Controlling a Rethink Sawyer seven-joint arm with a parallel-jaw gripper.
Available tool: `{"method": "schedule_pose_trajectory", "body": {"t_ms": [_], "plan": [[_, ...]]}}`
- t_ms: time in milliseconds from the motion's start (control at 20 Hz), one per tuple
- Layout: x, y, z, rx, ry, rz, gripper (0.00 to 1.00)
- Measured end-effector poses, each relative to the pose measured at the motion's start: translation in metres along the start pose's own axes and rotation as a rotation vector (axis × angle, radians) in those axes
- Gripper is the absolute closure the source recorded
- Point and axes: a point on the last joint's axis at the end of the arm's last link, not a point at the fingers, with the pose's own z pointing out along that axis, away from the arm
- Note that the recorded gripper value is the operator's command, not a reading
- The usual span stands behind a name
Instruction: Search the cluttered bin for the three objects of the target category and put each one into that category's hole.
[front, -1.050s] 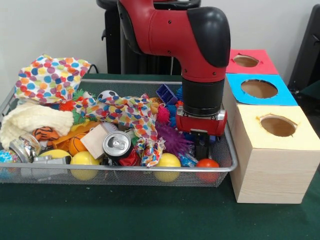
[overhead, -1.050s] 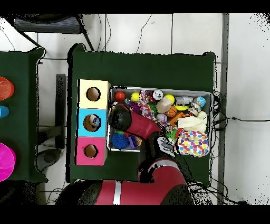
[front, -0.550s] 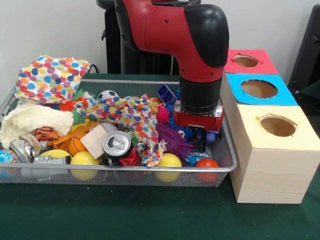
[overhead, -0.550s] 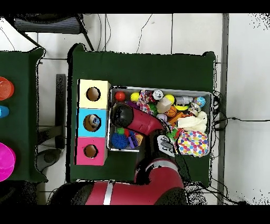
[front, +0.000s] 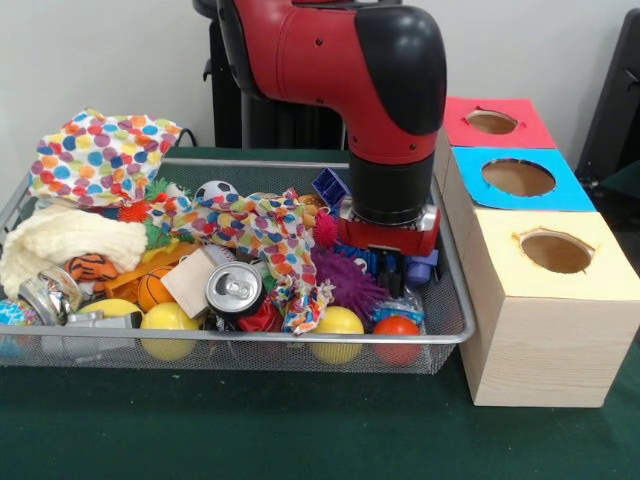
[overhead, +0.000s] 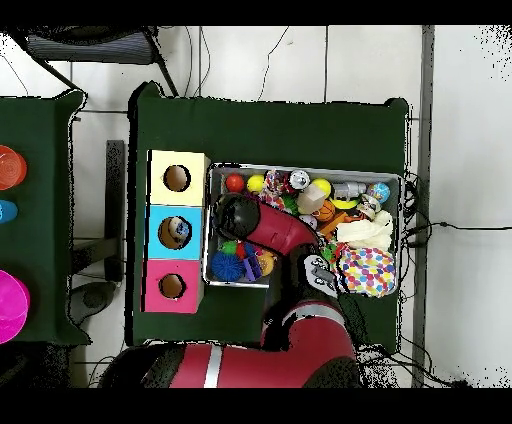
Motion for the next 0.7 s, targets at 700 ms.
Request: {"method": "schedule_pose_trajectory", "body": {"t_ms": [700], "plan": [[-0.003, -0.005, -0.011, -0.013, 0.088, 0.01, 1.0]]}}
